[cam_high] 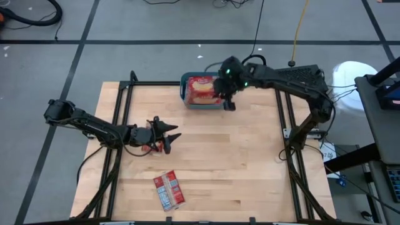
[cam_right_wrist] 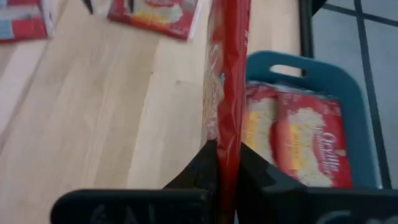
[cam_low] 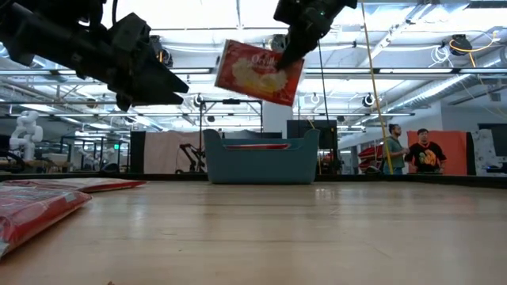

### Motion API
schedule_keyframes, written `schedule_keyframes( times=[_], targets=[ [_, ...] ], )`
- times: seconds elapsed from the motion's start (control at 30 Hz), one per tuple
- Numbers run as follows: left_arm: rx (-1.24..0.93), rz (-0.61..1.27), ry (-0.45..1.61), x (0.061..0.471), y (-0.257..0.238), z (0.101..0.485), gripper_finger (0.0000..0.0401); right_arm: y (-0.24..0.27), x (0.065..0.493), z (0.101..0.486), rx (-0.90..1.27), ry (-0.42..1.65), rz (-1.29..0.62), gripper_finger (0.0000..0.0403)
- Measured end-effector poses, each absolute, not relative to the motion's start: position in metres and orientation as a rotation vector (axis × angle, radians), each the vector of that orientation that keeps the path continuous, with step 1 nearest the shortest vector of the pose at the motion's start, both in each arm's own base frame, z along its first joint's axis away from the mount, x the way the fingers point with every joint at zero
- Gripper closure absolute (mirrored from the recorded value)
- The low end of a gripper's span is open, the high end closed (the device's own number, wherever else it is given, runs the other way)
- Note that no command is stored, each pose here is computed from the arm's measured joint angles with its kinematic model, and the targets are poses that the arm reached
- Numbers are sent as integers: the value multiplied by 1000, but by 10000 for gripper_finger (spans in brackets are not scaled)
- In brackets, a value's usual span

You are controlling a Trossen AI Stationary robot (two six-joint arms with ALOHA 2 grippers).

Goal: Sort popcorn bags into baskets
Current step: Put the red popcorn bag into the blue bin

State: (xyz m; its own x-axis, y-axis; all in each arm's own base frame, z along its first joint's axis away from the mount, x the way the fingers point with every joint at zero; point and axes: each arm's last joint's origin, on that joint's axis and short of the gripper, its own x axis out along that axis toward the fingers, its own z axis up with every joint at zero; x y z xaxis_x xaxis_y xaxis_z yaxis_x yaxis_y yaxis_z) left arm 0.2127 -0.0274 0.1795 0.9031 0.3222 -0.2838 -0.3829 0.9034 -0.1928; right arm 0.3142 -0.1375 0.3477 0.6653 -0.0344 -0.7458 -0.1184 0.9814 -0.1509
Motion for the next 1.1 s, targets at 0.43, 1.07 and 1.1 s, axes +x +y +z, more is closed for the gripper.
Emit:
schedule_keyframes(
  times=[0.43,1.07,1.1],
  targets=[
    [-216,366,253,212,-29,180,221,-205,293,394,-151,706,-58,389],
    [-190,365,259,212,-29,179,222,-290,327,326,-83,944,66,389],
    [-190,365,259,212,-29,179,222,-293,328,321,-72,943,75,389]
  ],
)
